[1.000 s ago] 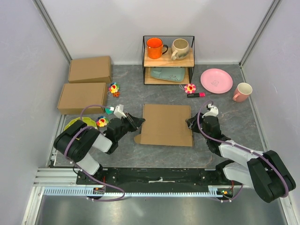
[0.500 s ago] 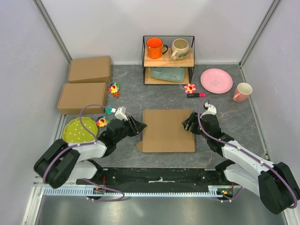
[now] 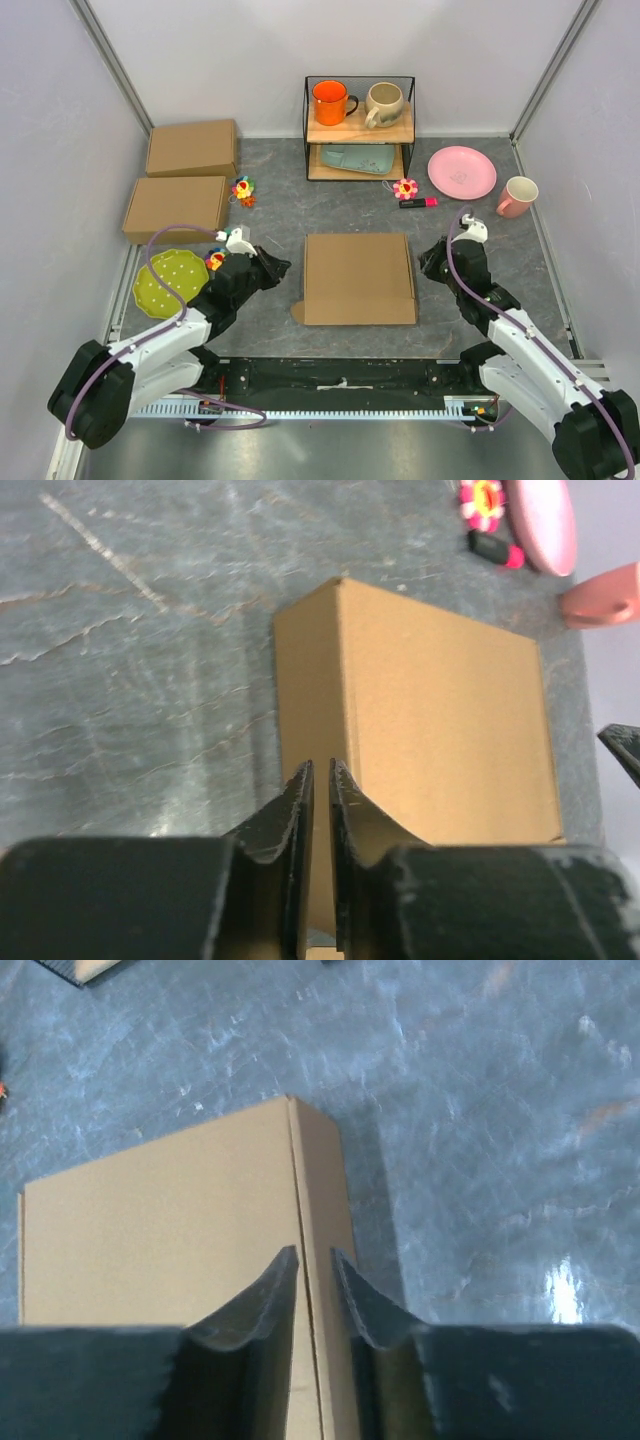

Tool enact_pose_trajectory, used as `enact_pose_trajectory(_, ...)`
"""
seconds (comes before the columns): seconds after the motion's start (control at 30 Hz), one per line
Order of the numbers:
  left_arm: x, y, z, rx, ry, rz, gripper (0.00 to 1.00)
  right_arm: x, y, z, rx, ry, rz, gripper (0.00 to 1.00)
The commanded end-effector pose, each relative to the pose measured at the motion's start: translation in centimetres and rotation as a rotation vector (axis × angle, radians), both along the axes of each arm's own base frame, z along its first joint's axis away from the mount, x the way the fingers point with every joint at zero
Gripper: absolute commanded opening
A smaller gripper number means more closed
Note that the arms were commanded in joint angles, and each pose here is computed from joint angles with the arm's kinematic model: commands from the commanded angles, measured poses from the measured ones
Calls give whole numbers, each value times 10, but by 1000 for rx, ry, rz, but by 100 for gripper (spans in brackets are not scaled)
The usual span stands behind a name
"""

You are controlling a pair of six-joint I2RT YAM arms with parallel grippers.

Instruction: Fold the paper box

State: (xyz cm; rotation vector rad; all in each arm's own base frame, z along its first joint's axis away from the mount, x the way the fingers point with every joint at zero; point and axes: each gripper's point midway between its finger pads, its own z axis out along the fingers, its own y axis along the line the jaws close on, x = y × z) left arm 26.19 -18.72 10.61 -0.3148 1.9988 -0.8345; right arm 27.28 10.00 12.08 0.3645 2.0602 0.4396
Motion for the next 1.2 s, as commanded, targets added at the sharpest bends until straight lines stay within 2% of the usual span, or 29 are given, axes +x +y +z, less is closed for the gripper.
enact_pose_trajectory(0.0, -10, 11, -44, 63, 121, 29, 10, -21, -11, -45, 19, 132, -74, 15)
enact_pose_trajectory(0.07, -12, 7, -50, 49, 133, 15, 3, -25, -5, -52, 48, 151, -53, 4)
enact_pose_trajectory(0.13, -12, 2, -49, 27, 124, -11, 2, -30, -3, -62, 62, 173, -49, 0)
enact_pose_trajectory(0.33, -15, -5, -49, 4, 121, -44, 2, -39, 5, -76, 94, 196, -4, 0)
enact_pose_trajectory(0.67, -10, -11, -49, -14, 111, -57, 2, -37, 12, -67, 133, 143, 29, 0)
enact_pose_trajectory(1.17, -30, -36, -46, -111, 129, -166, 2, -43, 20, -63, 156, 102, 85, 1)
